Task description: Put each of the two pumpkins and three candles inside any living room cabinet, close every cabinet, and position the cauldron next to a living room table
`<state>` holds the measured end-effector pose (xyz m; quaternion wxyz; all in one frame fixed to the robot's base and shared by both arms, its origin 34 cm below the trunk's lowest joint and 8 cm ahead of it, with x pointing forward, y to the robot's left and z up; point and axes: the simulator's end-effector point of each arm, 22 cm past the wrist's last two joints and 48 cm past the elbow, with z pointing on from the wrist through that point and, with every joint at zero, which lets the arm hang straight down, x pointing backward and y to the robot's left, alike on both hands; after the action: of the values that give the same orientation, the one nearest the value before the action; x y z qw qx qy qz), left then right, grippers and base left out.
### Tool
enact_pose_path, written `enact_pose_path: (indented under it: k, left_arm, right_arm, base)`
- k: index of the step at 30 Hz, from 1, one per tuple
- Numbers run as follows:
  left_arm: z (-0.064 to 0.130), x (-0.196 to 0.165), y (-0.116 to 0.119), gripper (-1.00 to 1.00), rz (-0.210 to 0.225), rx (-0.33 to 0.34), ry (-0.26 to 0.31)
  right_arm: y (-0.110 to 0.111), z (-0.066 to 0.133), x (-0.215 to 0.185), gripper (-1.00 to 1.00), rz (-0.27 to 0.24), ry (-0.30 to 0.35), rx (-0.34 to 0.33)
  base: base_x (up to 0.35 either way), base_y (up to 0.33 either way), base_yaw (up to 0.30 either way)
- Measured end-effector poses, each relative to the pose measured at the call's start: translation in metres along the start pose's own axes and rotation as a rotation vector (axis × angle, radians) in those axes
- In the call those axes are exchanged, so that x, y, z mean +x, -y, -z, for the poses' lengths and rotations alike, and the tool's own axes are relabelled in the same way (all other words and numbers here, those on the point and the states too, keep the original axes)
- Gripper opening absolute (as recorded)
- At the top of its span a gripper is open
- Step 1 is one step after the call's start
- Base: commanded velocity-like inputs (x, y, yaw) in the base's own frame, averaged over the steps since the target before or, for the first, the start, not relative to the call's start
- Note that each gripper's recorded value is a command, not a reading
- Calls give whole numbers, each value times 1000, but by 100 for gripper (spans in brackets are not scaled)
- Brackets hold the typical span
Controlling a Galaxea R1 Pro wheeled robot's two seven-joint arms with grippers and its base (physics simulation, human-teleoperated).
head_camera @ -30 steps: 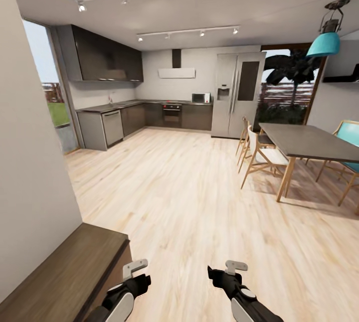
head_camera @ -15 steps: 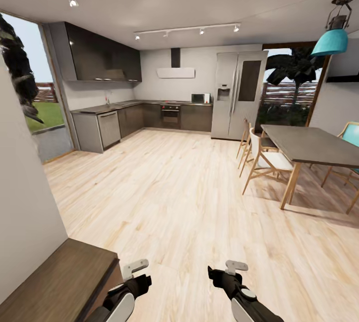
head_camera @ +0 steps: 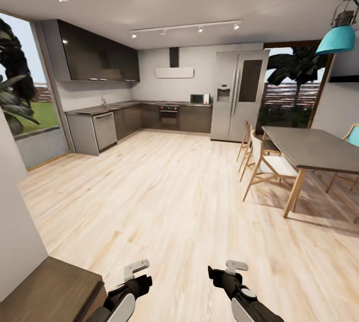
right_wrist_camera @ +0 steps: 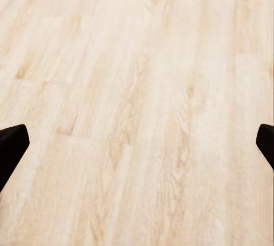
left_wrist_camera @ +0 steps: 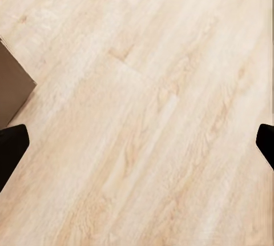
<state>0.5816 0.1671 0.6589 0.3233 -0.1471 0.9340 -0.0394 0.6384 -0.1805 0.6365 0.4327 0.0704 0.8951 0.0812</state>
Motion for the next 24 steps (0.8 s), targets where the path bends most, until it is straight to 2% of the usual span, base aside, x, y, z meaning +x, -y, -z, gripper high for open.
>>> enact_pose_path:
  k: [3, 9, 21, 24]
  left_arm:
    - [0, 0, 0, 100, 0, 1, 1]
    - [1, -1, 1, 100, 0, 3, 4]
    - [1, -1, 2, 100, 1, 3, 3]
    - [1, -1, 2, 100, 1, 2, 2]
  right_arm:
    - [0, 0, -1, 100, 0, 1, -1]
    - [-1, 1, -2, 100, 1, 3, -2]
    - [-2, 0, 0, 100, 4, -4, 2]
    - [1, 0, 0, 100, 3, -5, 15]
  base:
    - [278, -211, 61]
    - [183, -259, 209]
    - [14, -300, 271]
    - [0, -129, 272]
